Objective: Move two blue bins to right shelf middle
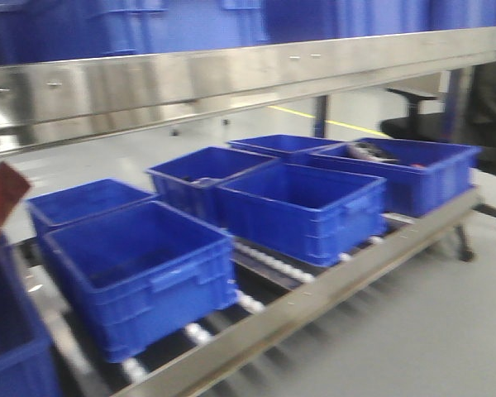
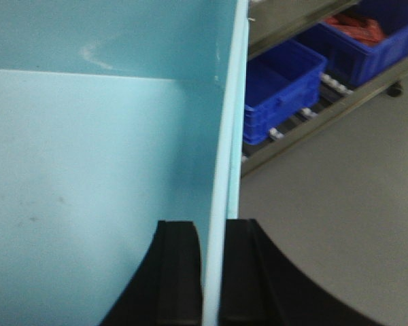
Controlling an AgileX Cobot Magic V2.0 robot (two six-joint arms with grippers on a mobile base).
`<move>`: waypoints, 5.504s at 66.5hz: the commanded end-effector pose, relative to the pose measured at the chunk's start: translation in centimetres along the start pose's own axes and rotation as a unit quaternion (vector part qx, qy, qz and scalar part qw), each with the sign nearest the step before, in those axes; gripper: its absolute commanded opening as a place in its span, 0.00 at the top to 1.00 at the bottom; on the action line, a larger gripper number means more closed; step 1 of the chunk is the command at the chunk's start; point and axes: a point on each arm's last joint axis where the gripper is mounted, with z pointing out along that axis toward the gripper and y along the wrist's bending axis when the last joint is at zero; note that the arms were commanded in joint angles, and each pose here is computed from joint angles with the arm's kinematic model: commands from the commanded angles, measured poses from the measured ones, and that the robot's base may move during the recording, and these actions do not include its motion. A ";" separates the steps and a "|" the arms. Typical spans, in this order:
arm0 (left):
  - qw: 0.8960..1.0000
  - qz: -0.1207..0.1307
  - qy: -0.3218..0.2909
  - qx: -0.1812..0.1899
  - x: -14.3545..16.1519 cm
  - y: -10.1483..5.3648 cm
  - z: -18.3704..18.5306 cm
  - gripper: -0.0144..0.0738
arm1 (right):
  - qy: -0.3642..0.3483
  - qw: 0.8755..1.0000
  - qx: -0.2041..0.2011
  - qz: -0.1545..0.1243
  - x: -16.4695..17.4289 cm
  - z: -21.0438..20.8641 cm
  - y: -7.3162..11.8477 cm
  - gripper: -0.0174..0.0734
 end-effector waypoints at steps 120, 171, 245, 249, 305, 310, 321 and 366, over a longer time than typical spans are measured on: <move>0.998 0.005 -0.046 0.041 -0.8 -0.5 -1.3 0.96 | -0.050 0.998 -0.023 -0.007 -0.9 -1.0 0.2 0.99; 0.998 0.005 -0.046 0.041 -0.8 -0.5 -1.3 0.96 | -0.082 0.996 -0.042 -0.007 -1.5 -1.1 0.5 0.99; 0.996 -0.031 0.084 0.011 0.4 -1.1 12.5 0.96 | 0.013 0.998 -0.046 0.051 -1.3 12.9 0.6 0.99; 0.995 -0.030 0.092 0.007 0.6 -1.0 13.2 0.96 | 0.015 0.998 -0.046 0.049 -1.1 13.6 0.8 0.99; 0.997 -0.016 0.069 -0.017 -0.1 -0.7 13.6 0.31 | 0.043 0.998 -0.013 0.049 -0.7 15.5 -0.3 0.35; 0.998 -0.020 0.057 -0.014 -0.8 -0.7 13.0 0.31 | 0.040 0.998 -0.013 0.051 -1.0 15.0 -0.3 0.35; 0.998 -0.030 0.046 -0.017 -2.3 -0.4 11.0 0.31 | 0.041 0.997 -0.007 0.061 -2.1 13.2 -0.7 0.35; 0.998 -0.002 -0.011 0.057 -1.2 0.6 4.5 0.96 | -0.022 0.996 -0.085 -0.005 -3.6 7.3 0.5 0.99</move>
